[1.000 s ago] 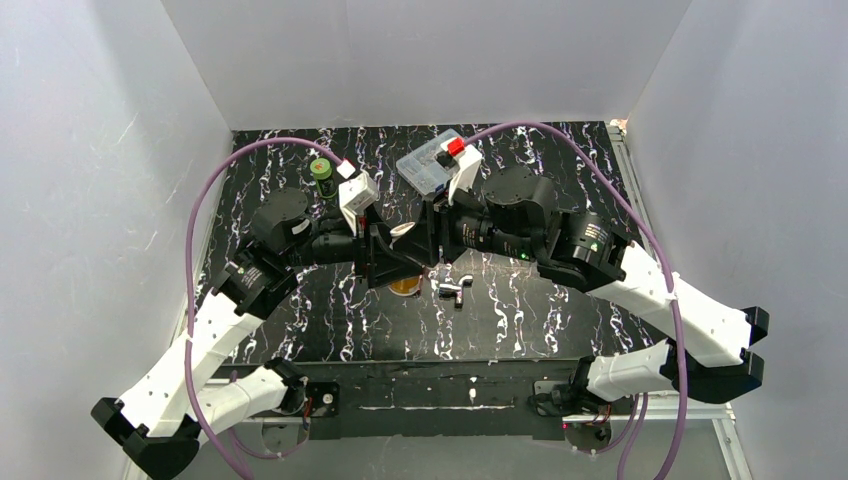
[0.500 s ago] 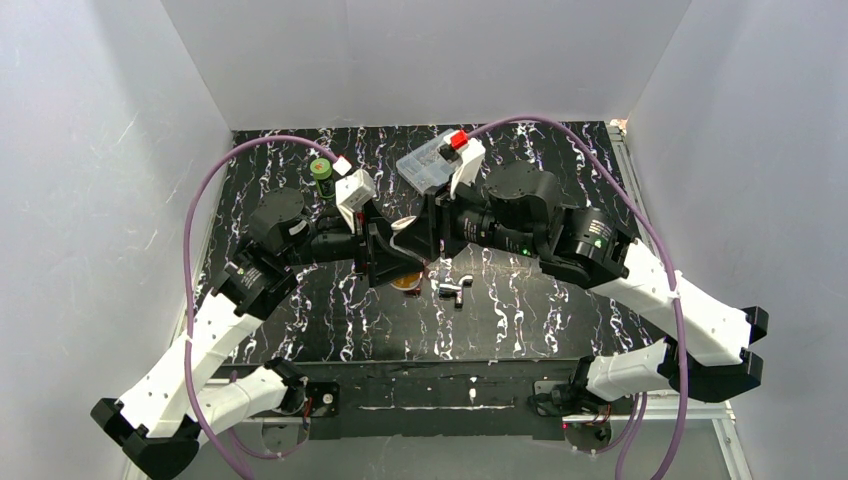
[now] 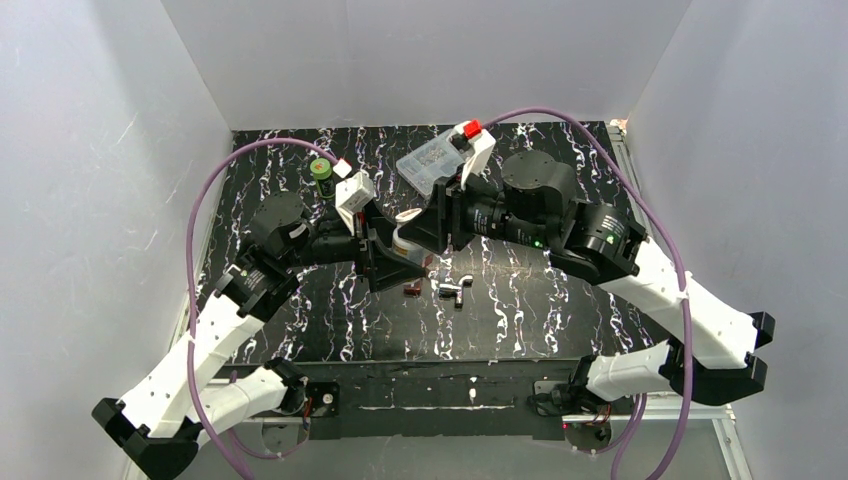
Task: Sort the pills into containers
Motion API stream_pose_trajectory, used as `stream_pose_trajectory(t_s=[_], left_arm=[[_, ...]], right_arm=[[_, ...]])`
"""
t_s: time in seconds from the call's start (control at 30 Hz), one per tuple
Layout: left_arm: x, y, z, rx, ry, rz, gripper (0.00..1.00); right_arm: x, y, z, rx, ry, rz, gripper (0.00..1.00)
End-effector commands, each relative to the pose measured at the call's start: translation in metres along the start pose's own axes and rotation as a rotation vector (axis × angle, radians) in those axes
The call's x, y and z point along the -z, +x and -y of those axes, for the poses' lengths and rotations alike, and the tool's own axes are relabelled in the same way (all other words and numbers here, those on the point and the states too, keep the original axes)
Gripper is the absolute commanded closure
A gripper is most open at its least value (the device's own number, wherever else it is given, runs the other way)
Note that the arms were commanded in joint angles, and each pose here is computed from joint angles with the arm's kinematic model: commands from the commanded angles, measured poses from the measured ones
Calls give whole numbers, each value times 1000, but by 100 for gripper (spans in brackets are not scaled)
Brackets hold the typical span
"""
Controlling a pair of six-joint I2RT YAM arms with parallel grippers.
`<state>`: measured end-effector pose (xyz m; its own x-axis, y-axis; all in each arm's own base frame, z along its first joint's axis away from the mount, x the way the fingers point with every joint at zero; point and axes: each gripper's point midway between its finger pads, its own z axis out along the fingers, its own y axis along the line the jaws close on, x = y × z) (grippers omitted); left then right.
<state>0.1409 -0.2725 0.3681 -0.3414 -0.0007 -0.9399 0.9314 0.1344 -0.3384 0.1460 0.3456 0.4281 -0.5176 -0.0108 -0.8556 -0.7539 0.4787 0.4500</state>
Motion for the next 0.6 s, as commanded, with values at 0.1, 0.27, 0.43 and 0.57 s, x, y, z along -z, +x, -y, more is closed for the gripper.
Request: stream_pose_trajectory(t_s=[0.1,0.27,0.43,0.57], left_arm=[[-1,-3,10,-4,64,20,37],[-2,-8,17,-9,98,42,44],[0,-7,21,-4,118,46,58],[1,-5,18,-11,92,45,94]], right_arm=[[33,-33,-34,23,-185,155,99],[38,-30,-38,33,-233,181,99],[38,-28,-42,46,-272,196,99],[31,-22,-39,44,-265,171,99]])
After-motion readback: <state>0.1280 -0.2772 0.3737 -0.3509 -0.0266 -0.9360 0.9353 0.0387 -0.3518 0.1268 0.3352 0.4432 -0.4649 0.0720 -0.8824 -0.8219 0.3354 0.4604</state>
